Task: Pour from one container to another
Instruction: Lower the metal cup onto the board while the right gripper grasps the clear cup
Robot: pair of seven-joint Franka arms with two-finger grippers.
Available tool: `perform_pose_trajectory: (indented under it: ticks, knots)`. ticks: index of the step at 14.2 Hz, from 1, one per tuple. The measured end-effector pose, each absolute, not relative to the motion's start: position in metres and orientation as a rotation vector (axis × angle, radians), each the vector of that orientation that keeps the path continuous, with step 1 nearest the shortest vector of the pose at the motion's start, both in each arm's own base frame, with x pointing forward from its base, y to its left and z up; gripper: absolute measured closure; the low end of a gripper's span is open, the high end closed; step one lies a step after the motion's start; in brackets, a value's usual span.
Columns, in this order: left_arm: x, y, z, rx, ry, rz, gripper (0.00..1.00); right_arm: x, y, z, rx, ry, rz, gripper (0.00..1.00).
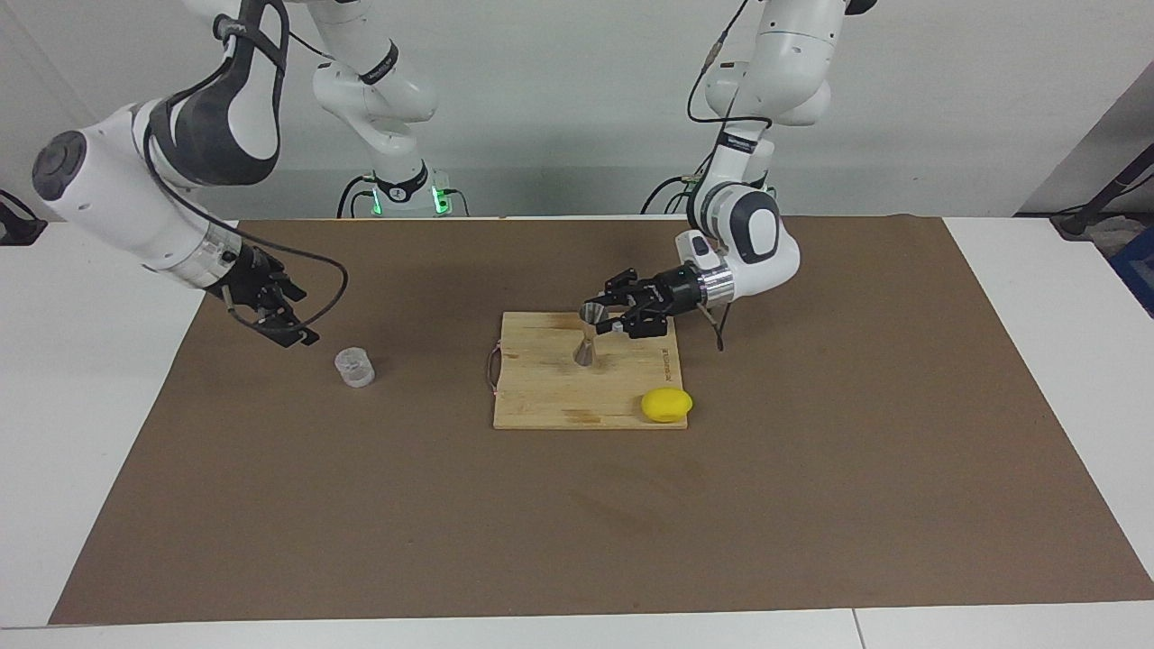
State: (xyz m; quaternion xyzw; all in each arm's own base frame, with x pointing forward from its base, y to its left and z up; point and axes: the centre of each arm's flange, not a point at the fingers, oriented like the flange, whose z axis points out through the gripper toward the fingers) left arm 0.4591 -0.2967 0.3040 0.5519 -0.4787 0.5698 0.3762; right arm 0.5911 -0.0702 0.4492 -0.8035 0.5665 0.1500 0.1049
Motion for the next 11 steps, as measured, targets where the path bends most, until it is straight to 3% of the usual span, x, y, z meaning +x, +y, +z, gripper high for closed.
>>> perform_pose_trajectory:
  ticks: [4, 11]
  knots:
    - [0.435, -0.33, 0.296, 1.498, -1.179, 1.422, 0.49, 0.581, -0.096, 0.384, -2.171, 1.805, 0.525, 0.06]
    - [0.434, -0.332, 0.275, 1.57, -1.107, 1.434, 0.49, 0.561, -0.14, 0.299, -1.978, 1.824, 0.684, 0.05]
